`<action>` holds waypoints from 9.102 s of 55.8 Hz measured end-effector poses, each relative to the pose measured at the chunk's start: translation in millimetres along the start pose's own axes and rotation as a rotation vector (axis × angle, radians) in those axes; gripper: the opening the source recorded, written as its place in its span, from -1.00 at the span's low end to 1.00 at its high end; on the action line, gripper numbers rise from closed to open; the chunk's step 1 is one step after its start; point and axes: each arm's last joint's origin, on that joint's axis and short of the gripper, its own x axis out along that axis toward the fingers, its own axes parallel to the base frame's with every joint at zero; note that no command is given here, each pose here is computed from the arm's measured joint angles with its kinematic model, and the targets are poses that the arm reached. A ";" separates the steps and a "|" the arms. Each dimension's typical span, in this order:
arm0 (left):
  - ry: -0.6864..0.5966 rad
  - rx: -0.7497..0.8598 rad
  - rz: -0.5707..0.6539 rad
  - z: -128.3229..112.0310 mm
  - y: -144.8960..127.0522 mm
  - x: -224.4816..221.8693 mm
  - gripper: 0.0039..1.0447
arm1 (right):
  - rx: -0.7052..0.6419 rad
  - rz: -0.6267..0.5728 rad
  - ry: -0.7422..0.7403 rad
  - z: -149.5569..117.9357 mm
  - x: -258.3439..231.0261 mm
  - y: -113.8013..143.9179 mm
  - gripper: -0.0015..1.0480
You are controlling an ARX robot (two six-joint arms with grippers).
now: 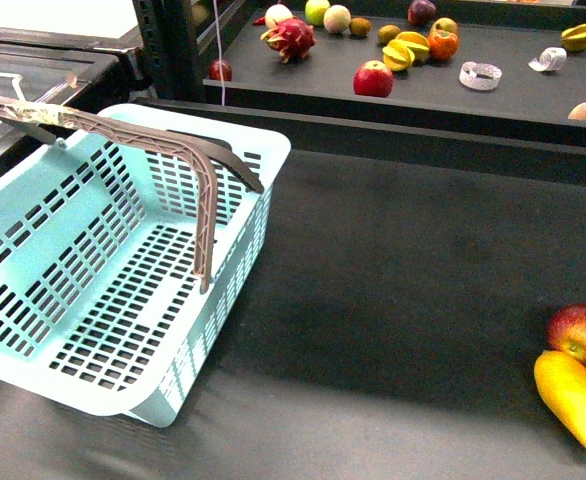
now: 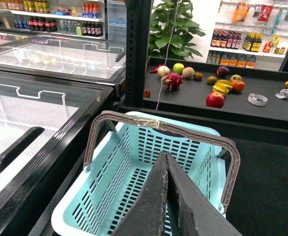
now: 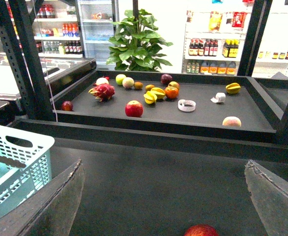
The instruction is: Pick mango with right arm and hold basket with left
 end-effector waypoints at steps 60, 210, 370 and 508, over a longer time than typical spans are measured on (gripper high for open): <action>0.261 -0.941 0.469 -20.1 -12.8 147.5 0.85 | 0.000 0.001 0.000 0.0 0.0 0.0 0.85; 0.411 -0.342 -0.526 -6.1 -196.2 164.1 -0.91 | 0.000 0.000 0.000 0.0 0.0 0.0 0.85; 0.410 -0.345 -0.522 -5.8 -196.2 164.3 -0.91 | 0.031 -0.121 1.092 -275.1 186.7 -70.7 0.85; 0.410 -0.345 -0.522 -5.8 -196.2 164.3 -0.91 | 0.114 -0.027 0.959 -282.9 180.8 -66.1 0.10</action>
